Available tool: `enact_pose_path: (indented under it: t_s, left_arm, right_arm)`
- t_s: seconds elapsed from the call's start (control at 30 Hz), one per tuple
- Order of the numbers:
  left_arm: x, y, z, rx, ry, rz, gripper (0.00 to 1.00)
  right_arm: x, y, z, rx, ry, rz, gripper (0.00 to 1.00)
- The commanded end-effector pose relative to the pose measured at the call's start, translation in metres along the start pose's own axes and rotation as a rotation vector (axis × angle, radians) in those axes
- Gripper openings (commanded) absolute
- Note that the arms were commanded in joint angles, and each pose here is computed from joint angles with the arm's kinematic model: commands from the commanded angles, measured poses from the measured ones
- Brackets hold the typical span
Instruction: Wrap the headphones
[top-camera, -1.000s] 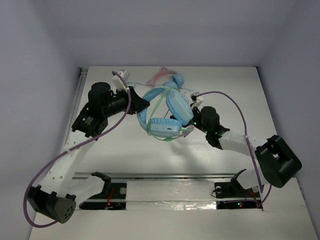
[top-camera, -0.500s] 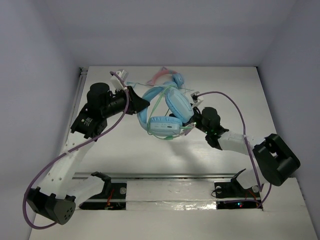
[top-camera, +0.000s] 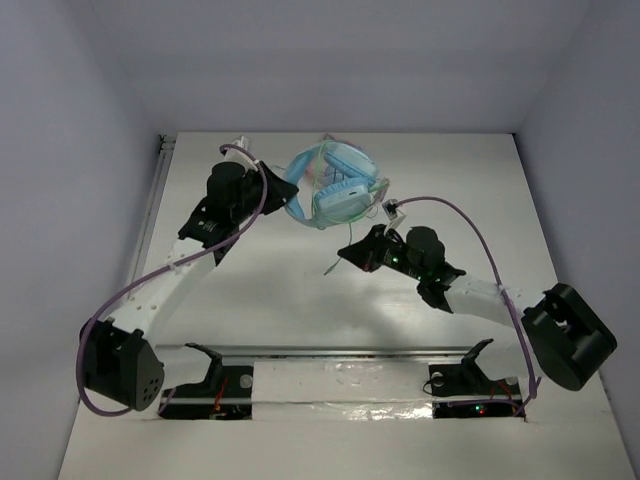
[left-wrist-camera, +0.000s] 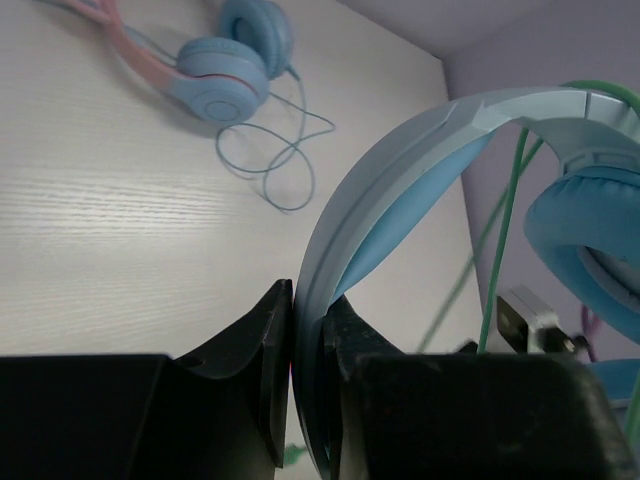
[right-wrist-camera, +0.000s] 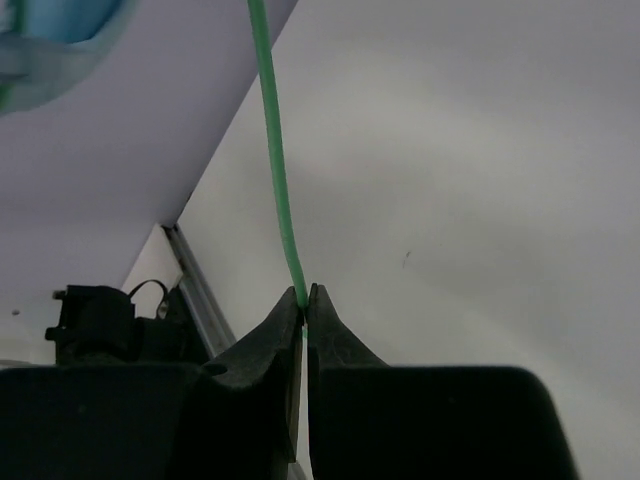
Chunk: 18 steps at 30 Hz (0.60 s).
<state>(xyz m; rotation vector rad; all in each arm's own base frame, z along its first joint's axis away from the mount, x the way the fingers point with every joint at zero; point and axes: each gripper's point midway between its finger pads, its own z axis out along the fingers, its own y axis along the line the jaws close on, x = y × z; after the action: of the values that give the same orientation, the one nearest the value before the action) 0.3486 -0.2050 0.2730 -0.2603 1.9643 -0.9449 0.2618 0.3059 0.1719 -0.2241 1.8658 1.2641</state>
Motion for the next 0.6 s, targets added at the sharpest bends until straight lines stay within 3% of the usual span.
enact_pose_path:
  t_s: [0.0,0.23,0.57]
  left_arm:
    - [-0.062,-0.03,0.003,0.091,-0.259,-0.099,0.0]
    - [-0.062,0.012,0.024,-0.093,-0.375,-0.119,0.0]
    - [-0.012,0.046,0.052,-0.213,-0.351,-0.102,0.0]
  right_arm:
    - [0.017,0.017,-0.012,-0.038,0.057,0.058,0.0]
    - [0.035,0.048,-0.012,-0.118,0.131,0.126,0.0]
    - [0.021,0.109,-0.006,-0.359,0.126,0.217,0.0]
